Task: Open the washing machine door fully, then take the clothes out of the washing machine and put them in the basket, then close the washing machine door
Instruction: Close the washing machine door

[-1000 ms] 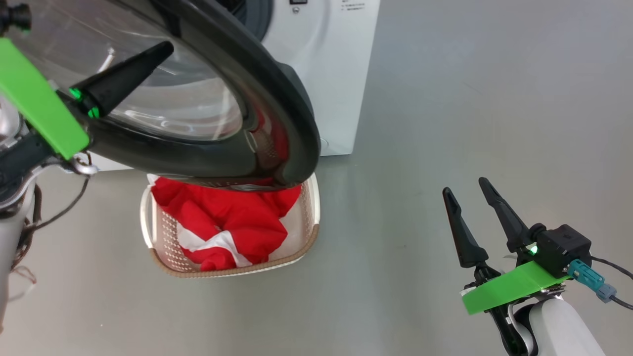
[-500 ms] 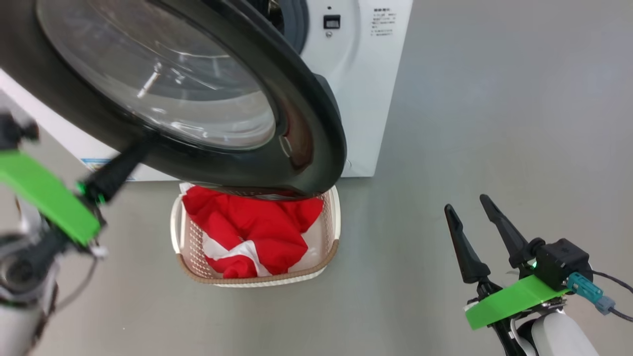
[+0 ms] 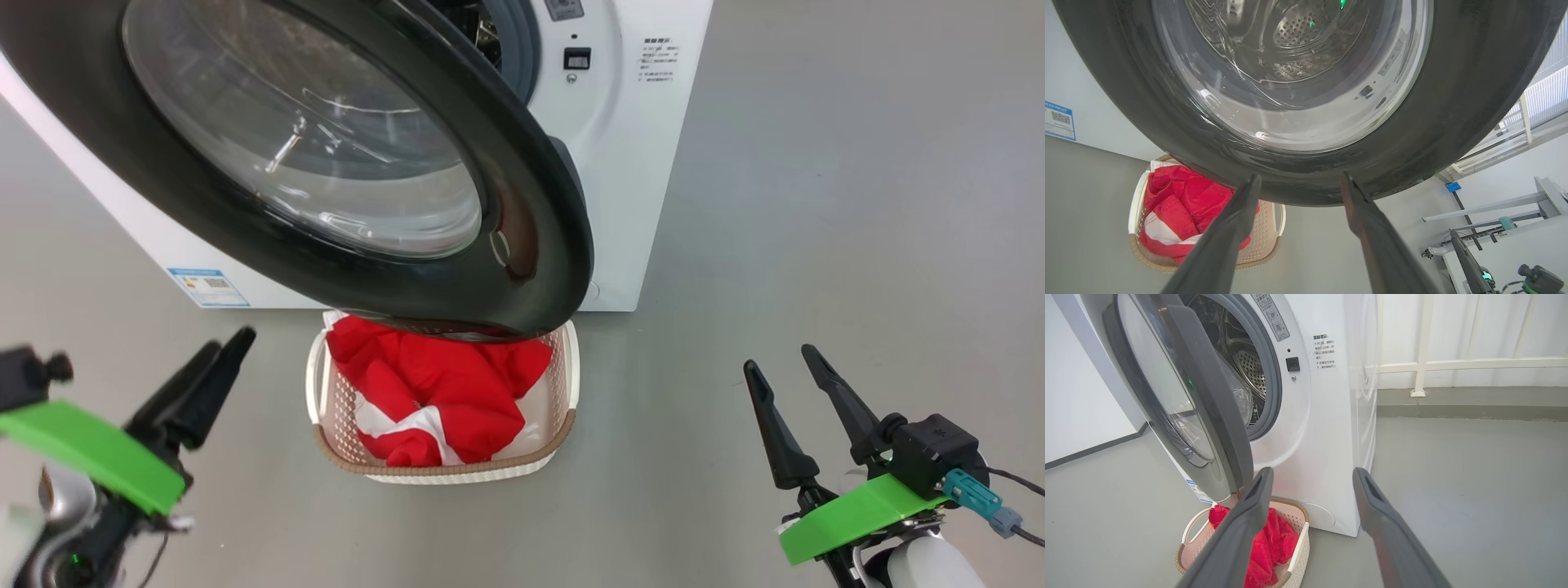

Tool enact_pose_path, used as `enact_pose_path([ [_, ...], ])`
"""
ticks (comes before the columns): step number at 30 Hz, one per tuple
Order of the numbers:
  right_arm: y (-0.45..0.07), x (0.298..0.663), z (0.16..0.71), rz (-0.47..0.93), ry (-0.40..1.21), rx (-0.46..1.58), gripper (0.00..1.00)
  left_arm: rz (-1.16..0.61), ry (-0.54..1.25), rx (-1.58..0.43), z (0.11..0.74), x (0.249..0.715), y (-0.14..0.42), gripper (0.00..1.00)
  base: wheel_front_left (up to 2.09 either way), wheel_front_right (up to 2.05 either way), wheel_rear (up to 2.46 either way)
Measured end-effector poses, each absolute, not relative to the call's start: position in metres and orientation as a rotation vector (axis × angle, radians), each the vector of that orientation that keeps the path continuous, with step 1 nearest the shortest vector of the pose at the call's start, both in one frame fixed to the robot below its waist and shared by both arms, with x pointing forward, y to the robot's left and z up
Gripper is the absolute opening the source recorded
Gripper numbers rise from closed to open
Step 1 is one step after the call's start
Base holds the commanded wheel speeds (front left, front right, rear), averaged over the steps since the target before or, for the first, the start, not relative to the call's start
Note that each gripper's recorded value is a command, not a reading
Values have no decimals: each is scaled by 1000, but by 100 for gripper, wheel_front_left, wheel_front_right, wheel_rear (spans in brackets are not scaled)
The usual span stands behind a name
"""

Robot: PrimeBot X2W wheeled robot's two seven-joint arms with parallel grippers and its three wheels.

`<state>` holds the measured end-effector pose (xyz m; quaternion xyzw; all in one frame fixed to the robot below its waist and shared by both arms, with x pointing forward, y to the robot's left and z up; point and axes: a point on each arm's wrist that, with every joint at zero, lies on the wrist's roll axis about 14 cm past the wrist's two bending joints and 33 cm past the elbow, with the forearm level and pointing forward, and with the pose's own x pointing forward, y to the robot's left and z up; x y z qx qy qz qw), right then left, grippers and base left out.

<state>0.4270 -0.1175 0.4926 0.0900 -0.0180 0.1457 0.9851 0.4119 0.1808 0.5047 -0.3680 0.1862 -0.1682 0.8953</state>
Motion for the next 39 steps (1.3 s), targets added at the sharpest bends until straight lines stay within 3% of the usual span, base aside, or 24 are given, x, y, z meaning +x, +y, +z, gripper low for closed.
enact_pose_path([
  [14,-142,414,494,229,-36,168,100,-176,315,-813,459,387,193,100,0,0,0],
  [25,-168,399,493,157,-34,158,100,-166,336,-700,432,374,188,100,0,0,0],
  [39,-188,388,497,98,-45,151,100,-83,201,-531,436,388,203,100,0,0,0],
])
